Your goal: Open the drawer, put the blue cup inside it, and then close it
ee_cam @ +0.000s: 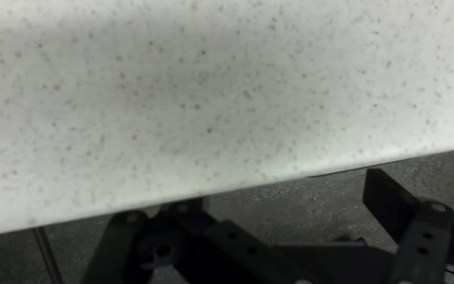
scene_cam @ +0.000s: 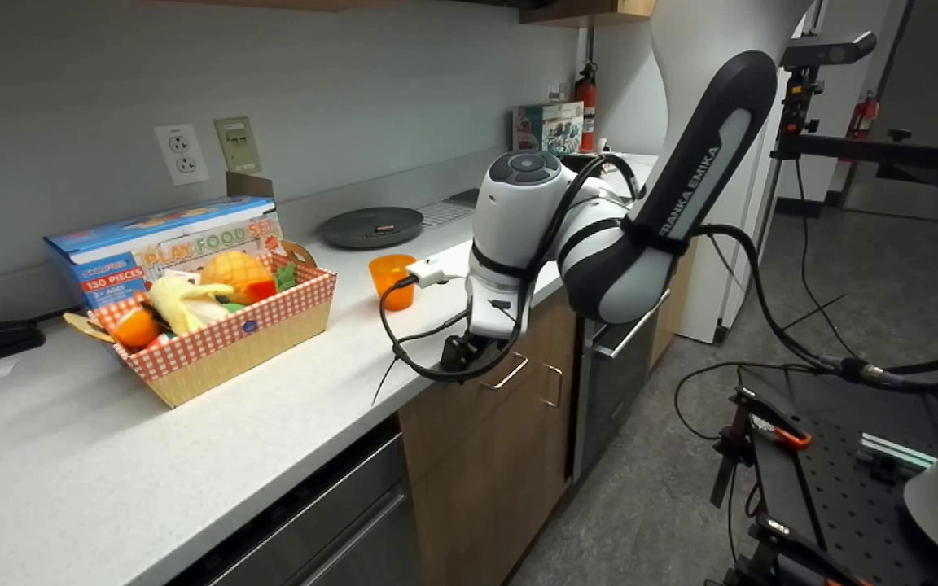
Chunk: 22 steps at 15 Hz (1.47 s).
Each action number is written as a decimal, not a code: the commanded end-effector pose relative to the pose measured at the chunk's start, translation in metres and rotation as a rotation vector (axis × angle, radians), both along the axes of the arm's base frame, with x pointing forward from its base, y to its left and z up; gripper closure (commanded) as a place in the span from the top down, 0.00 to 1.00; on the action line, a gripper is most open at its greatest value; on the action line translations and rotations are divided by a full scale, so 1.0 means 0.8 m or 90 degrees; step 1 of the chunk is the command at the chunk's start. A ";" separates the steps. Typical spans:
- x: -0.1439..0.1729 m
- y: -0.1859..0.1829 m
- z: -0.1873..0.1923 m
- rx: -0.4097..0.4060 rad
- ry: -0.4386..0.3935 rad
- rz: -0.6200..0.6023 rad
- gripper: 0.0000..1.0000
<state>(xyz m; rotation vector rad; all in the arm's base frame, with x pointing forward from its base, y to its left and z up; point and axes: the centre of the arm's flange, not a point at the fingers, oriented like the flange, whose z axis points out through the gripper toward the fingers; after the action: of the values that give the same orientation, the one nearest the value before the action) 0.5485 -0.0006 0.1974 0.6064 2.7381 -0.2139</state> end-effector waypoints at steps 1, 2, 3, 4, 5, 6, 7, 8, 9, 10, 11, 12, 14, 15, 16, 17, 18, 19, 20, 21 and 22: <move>-0.047 0.017 0.015 -0.013 -0.013 0.006 1.00; -0.063 0.022 0.019 -0.019 -0.007 0.008 1.00; -0.079 0.028 0.024 -0.024 -0.001 0.010 1.00; -0.095 0.034 0.028 -0.026 0.001 0.012 1.00; -0.113 0.040 0.034 -0.025 0.004 0.014 1.00; -0.128 0.046 0.039 -0.026 0.003 0.015 1.00; -0.148 0.057 0.046 -0.028 -0.003 0.014 1.00; -0.160 0.063 0.052 -0.030 -0.011 0.014 1.00; -0.171 0.070 0.059 -0.028 -0.021 0.009 1.00; -0.180 0.077 0.066 -0.029 -0.031 0.005 1.00; -0.189 0.085 0.073 -0.028 -0.041 -0.001 1.00; -0.197 0.092 0.079 -0.031 -0.050 -0.009 1.00; -0.214 0.104 0.086 -0.019 -0.068 -0.024 1.00; -0.180 0.093 0.070 -0.017 -0.047 -0.011 1.00; -0.188 0.098 0.074 -0.013 -0.053 -0.016 1.00; -0.194 0.101 0.077 -0.012 -0.056 -0.019 1.00; -0.197 0.101 0.079 -0.011 -0.057 -0.020 1.00; -0.198 0.101 0.079 -0.010 -0.058 -0.020 1.00; -0.199 0.101 0.080 -0.010 -0.058 -0.020 1.00; -0.199 0.101 0.080 -0.010 -0.058 -0.020 1.00; -0.199 0.101 0.080 -0.010 -0.058 -0.020 1.00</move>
<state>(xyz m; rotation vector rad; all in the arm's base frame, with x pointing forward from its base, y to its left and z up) 0.3893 0.0800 0.2612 0.6398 2.6390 -0.2094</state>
